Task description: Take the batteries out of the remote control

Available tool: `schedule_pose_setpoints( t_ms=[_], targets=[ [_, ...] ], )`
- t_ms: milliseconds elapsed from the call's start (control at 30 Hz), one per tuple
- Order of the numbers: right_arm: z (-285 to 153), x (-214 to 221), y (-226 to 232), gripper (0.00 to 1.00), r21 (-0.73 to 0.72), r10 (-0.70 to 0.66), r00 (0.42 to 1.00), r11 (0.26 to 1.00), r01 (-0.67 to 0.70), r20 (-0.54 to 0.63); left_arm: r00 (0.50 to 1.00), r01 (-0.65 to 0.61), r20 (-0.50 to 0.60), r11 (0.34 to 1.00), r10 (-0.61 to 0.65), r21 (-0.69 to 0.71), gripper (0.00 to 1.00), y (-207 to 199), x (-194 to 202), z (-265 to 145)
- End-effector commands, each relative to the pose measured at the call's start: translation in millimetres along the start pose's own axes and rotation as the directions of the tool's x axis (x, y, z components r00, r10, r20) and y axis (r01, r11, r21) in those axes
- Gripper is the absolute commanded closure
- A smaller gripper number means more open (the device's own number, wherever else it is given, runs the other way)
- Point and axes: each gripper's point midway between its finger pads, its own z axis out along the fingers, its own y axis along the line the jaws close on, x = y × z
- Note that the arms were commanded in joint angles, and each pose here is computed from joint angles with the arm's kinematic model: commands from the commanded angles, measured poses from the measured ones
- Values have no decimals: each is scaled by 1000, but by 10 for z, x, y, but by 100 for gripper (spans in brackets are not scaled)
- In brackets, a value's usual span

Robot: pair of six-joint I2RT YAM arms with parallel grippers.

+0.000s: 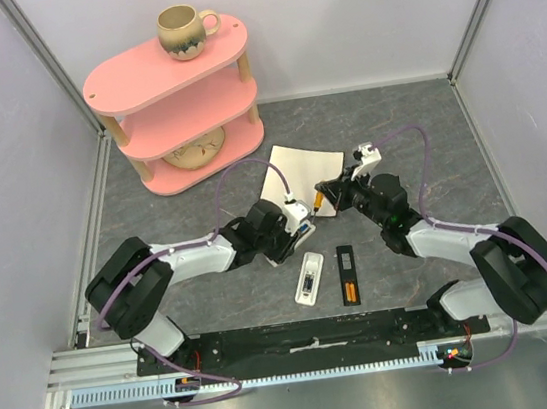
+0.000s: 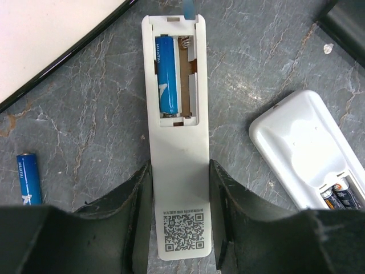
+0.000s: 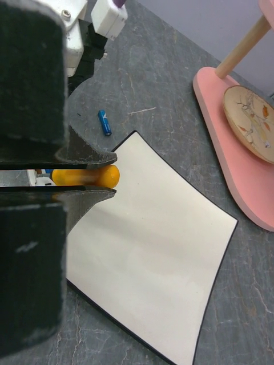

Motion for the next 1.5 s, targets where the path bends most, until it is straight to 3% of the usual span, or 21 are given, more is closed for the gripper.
schedule_pose_setpoints(
  t_ms=[0,1467],
  targets=[
    [100,-93,94,100,-61,10,999,998,-7,53,1000,-21,-17,994,23,109,98,-118,24,113],
    [258,-89,-25,100,-1,26,997,1000,-26,67,999,24,-46,992,-19,120,98,-89,84,151]
  ],
)
